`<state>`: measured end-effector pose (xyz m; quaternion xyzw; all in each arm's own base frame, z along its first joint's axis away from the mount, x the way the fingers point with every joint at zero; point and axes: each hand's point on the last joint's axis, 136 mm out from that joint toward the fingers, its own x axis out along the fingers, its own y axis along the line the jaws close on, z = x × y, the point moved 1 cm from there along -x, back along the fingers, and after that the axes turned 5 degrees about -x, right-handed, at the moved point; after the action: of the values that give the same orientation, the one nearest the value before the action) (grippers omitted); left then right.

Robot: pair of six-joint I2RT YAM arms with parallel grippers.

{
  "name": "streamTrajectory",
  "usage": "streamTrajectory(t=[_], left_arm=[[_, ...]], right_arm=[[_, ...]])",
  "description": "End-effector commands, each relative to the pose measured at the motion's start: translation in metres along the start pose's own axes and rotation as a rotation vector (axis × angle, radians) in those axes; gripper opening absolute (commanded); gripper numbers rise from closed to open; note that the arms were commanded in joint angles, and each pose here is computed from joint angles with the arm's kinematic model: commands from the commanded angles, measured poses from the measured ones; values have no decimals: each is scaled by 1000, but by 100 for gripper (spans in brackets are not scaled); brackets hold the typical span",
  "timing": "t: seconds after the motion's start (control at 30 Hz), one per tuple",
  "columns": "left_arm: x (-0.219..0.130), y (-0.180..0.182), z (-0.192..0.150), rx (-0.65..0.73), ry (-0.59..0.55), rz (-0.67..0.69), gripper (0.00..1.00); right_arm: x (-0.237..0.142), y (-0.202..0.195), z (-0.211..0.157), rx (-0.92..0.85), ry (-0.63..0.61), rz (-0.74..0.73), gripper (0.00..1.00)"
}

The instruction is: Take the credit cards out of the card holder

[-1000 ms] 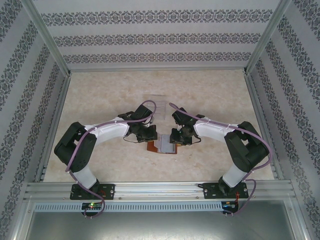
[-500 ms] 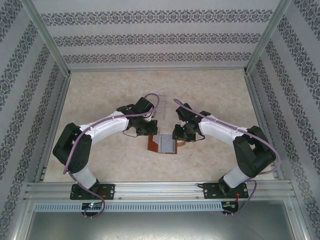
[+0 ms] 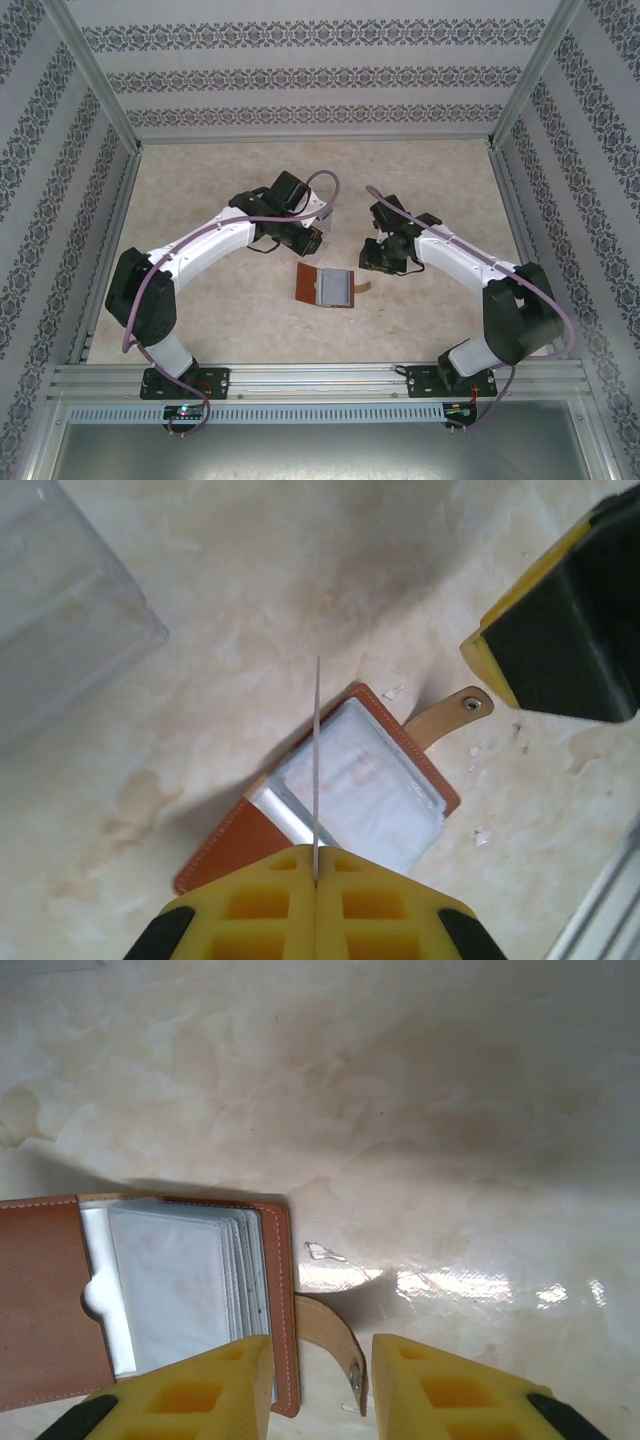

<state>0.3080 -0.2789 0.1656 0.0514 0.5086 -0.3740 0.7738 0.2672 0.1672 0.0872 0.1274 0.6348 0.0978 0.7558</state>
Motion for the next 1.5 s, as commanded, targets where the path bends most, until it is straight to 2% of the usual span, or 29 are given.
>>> streamTrajectory(t=[0.0,0.23,0.4,0.67,0.93,1.17,1.47], left_arm=[[-13,10,4,287,32,62,0],[-9,23,6,640,87,120,0],[-8,36,9,769,141,123,0],[1,59,23,836,221,45,0],[16,81,47,873,217,44,0],[37,96,59,897,263,42,0],[49,109,44,876,366,34,0]], right_arm=[[-18,0,8,-32,-32,-7,32],[-28,-2,14,-26,-51,2,32],[-33,-3,17,-18,-61,5,32],[-37,-7,20,2,-73,7,33],[-40,-16,22,35,-80,-1,32],[-41,-27,22,74,-90,-3,33],[-41,-38,21,101,-93,-5,32]])
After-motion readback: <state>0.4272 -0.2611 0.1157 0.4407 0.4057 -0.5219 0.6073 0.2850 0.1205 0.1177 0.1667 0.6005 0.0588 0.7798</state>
